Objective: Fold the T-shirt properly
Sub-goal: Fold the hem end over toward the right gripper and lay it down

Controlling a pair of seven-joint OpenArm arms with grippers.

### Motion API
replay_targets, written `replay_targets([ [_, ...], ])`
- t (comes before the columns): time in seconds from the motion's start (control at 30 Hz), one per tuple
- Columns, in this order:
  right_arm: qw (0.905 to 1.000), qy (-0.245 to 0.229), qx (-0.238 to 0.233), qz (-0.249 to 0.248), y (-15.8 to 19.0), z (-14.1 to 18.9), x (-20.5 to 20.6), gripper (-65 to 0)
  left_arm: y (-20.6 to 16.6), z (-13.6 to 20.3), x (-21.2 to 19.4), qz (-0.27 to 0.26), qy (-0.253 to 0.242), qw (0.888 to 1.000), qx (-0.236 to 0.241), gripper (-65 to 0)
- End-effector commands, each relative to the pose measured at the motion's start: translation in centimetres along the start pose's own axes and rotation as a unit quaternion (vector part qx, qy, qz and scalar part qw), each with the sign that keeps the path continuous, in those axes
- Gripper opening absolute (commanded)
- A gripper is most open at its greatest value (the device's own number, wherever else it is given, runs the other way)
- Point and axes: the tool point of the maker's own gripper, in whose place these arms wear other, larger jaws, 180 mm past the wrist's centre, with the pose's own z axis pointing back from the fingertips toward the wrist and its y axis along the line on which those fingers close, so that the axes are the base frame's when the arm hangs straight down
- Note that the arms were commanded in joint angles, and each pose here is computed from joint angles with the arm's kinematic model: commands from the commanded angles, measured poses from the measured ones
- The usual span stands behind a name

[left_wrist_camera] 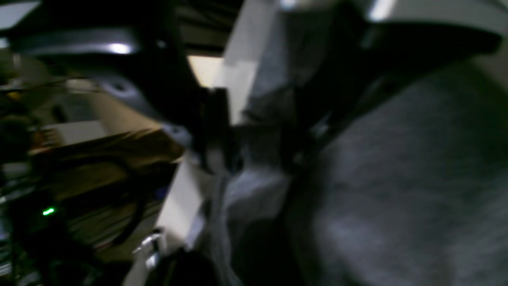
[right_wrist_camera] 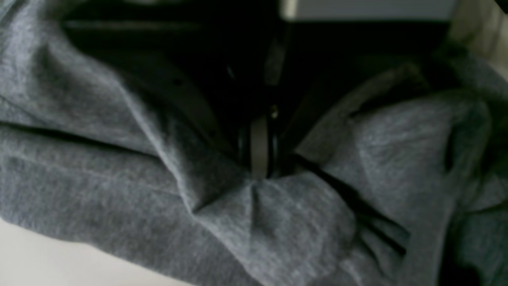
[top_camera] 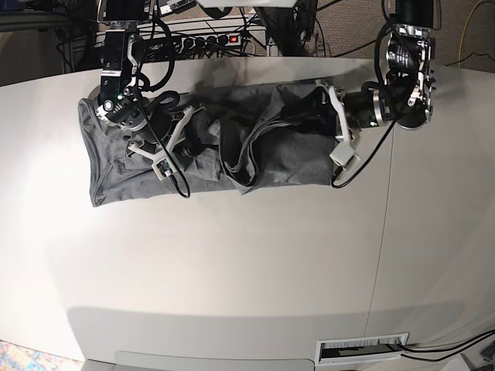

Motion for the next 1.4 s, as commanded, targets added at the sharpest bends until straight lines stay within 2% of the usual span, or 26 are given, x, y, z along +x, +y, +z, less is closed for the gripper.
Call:
replay_targets([
  [0.0,0.9998,0.010,-0.015,0.008,-0.8,0.2,0.0,-65.0,-1.0,0.0,2.0,-0.010,-0.037,0.999,-0.021,-52.9],
  [0.1,0.9998,0.010,-0.015,0.008,-0.8,0.2,0.0,-65.0,-2.3,-0.6,3.0,0.004,-0.068,0.996,-0.052,-62.4],
  [0.17,0.9998,0.010,-0.015,0.008,-0.8,0.2,0.0,-65.0,-2.9,-1.3,3.3,0.008,-0.078,0.995,-0.062,-65.0],
  [0.33,0.9998,0.009,-0.015,0.008,-0.8,0.2,0.0,-65.0,-5.0,-3.4,3.3,0.027,-0.094,0.991,-0.093,-65.0],
  [0.6,0.9998,0.008,-0.015,0.009,-0.8,0.2,0.0,-65.0,-8.7,-7.4,0.6,0.007,-0.039,0.991,-0.130,-65.0],
  [0.73,0.9998,0.008,-0.015,0.009,-0.8,0.2,0.0,-65.0,-8.8,-7.9,1.0,-0.008,-0.035,0.991,-0.130,-54.8],
  [0.8,0.9998,0.008,-0.015,0.009,-0.8,0.2,0.0,-65.0,-8.6,-7.6,1.8,-0.023,-0.039,0.991,-0.126,-50.9],
  [0.93,0.9998,0.008,-0.015,0.009,-0.8,0.2,0.0,-65.0,-8.2,-6.4,3.8,-0.073,-0.035,0.991,-0.108,-50.7],
  [1.0,0.9998,0.008,-0.015,0.009,-0.8,0.2,0.0,-65.0,-7.2,-5.6,4.7,-0.084,-0.043,0.992,-0.083,-50.7],
  [1.1,0.9998,0.008,-0.015,0.009,-0.8,0.2,0.0,-65.0,-4.2,-4.3,5.1,-0.090,-0.045,0.995,-0.019,-51.0],
  [1.17,0.9998,0.008,-0.015,0.009,-0.8,0.2,0.0,-65.0,-2.4,-3.2,5.1,-0.091,-0.044,0.995,0.017,-53.9],
  [1.27,0.9998,0.008,-0.015,0.008,-0.8,0.2,0.0,-65.0,-1.1,-1.9,4.9,-0.096,-0.038,0.994,0.036,-65.0],
  [1.37,0.9998,0.009,-0.016,0.009,-0.8,0.2,0.0,-65.0,0.0,-1.2,4.4,-0.099,-0.026,0.993,0.052,-65.0],
])
